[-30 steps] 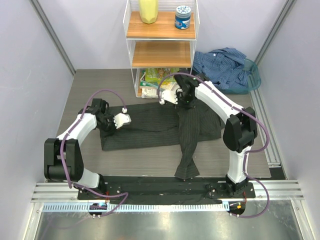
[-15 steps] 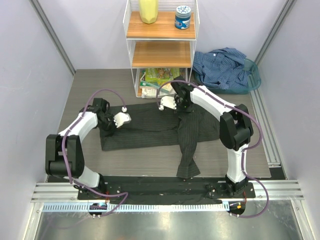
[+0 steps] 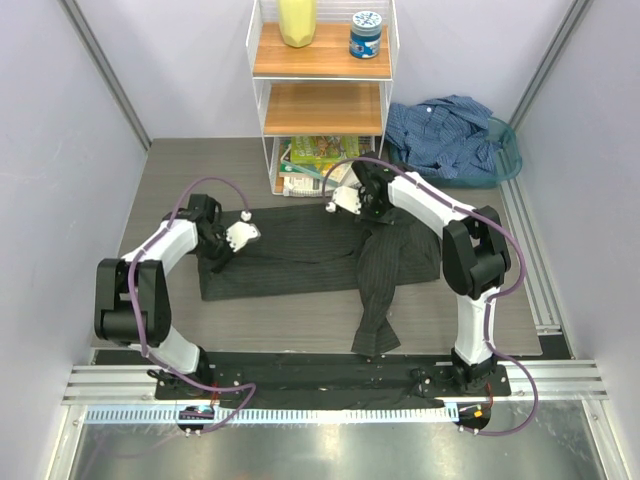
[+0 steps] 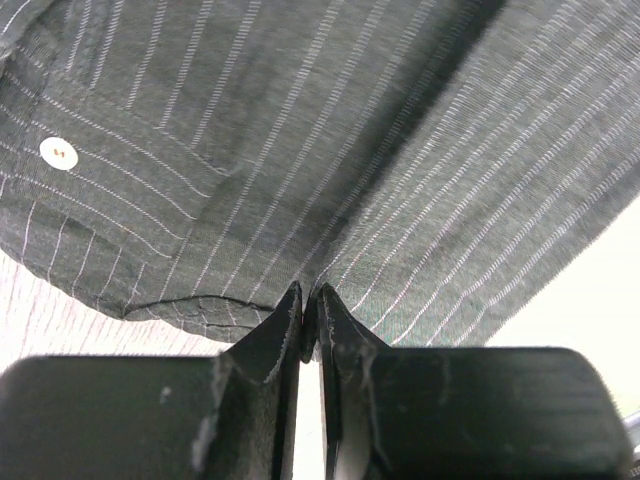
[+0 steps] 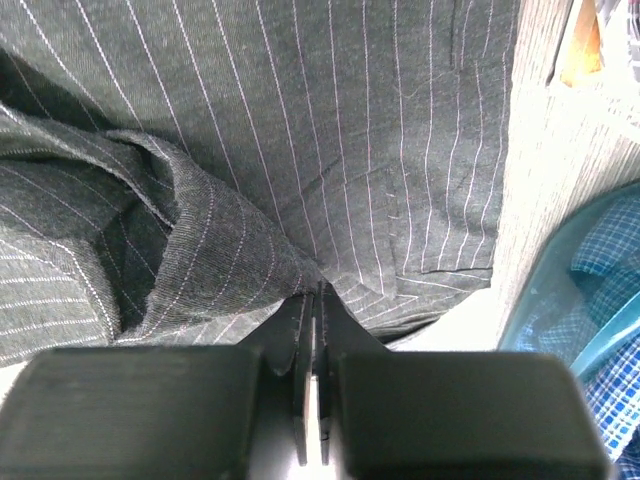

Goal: Fold and stack the long sleeve shirts
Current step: Fold the shirt

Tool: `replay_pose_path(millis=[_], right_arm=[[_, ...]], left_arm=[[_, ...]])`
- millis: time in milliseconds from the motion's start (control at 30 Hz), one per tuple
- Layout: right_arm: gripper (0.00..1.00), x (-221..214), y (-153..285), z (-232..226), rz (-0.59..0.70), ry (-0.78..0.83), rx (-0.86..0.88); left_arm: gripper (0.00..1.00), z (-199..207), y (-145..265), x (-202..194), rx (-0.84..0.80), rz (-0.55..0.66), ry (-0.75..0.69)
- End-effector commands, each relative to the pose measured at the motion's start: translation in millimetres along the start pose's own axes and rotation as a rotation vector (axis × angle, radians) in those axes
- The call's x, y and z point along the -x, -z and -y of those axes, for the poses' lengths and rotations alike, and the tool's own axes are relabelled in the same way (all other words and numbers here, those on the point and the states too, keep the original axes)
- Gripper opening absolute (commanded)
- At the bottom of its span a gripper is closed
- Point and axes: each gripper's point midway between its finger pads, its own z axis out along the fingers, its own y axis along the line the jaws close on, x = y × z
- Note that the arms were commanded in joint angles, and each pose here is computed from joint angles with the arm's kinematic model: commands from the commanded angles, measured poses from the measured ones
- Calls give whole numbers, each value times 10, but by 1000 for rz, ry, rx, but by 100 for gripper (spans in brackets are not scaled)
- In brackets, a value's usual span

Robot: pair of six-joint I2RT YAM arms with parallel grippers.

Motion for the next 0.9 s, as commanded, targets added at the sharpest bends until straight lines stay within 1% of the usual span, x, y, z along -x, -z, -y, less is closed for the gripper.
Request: replay_pose_path(millis=[0,67,100,133,167,200,233,267,300,367,400,467,500,533,600,667,733,833,867], right_arm=[[14,48,94,43,31,-54,-46],[29,41,79,25,30,-81,-42],[36,11,92,36,29,-127,-44],[53,-34,151,15,27,-153,-31],[59,-46,228,57,42,-188,-31],[66,-125,285,93,72,-276,-8],[73,-179,458,109,89,-319,10],[78,-135,541,44,160,-363,82],[81,-311,650,18,162,-450,121],[81,-402,762,-49,205,-538,188],[81,-455,802,-129,234,-608,249],[78,-510,772,-287,241,-670,312],[75,-518,744,-346,242,-711,339],[68,-571,630,-470,218,-742,384],[59,-618,490,-629,194,-783,433],[56,-664,379,-709,172,-832,450],[55,-745,213,-777,140,-863,438],[53,-893,-31,-859,77,-878,414],[51,-935,-117,-874,62,-882,410]], left_arm=[[10,-242,-53,75,67,-29,79],[18,-300,-71,22,91,-81,104],[24,-287,-97,-19,83,-107,131],[33,-307,-73,-39,91,-123,141],[37,-352,-20,-11,104,-112,157],[45,-356,81,22,117,-90,191],[51,-350,151,75,103,-44,211],[56,-365,245,121,110,-24,228],[59,-370,352,173,126,1,225],[62,-328,439,230,117,28,222],[63,-324,479,249,123,39,231],[63,-228,454,258,90,19,221],[61,-197,427,257,81,12,220],[60,-160,393,276,70,7,210],[59,-87,315,279,57,-7,203],[57,-67,236,242,59,-33,200],[56,-50,152,200,53,-58,204],[54,-23,25,53,52,-112,197],[52,-13,-24,16,46,-127,190]])
